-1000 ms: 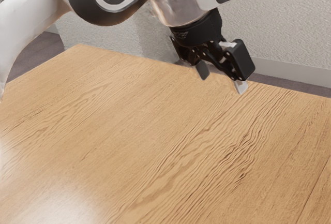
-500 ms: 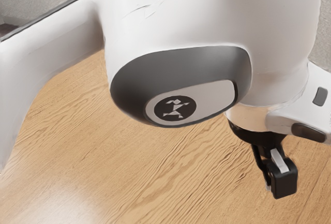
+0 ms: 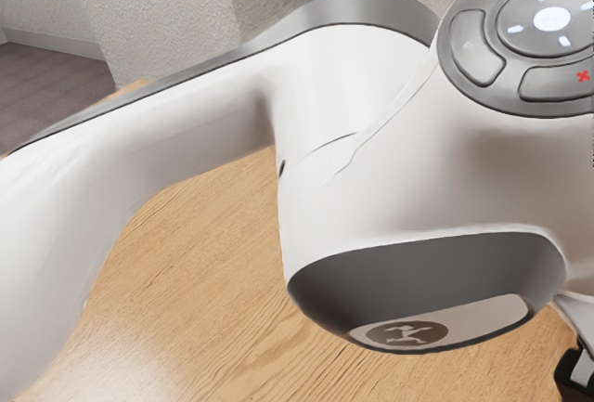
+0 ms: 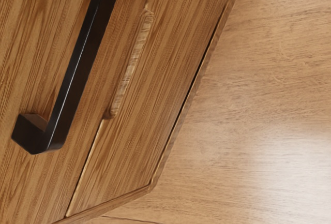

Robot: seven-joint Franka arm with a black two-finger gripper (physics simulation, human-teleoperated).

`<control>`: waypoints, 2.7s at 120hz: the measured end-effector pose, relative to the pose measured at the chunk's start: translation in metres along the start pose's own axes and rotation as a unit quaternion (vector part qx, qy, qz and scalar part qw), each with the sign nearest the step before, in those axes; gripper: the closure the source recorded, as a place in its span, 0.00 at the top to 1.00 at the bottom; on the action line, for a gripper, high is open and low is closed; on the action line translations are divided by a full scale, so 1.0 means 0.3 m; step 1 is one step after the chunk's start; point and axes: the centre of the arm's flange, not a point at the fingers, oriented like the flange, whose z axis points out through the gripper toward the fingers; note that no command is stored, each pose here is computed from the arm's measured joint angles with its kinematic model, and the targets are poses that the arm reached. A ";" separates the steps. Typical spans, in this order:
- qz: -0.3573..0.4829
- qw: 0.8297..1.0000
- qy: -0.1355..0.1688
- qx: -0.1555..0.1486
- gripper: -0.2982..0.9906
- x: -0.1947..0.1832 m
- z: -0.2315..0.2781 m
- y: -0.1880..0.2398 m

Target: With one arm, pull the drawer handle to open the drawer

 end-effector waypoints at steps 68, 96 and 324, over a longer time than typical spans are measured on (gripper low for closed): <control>0.221 0.972 0.063 0.056 0.76 0.255 0.129 0.086; 0.259 0.961 0.062 0.077 0.76 0.287 0.137 0.059; 0.254 0.967 -0.015 -0.009 0.45 0.008 0.202 0.030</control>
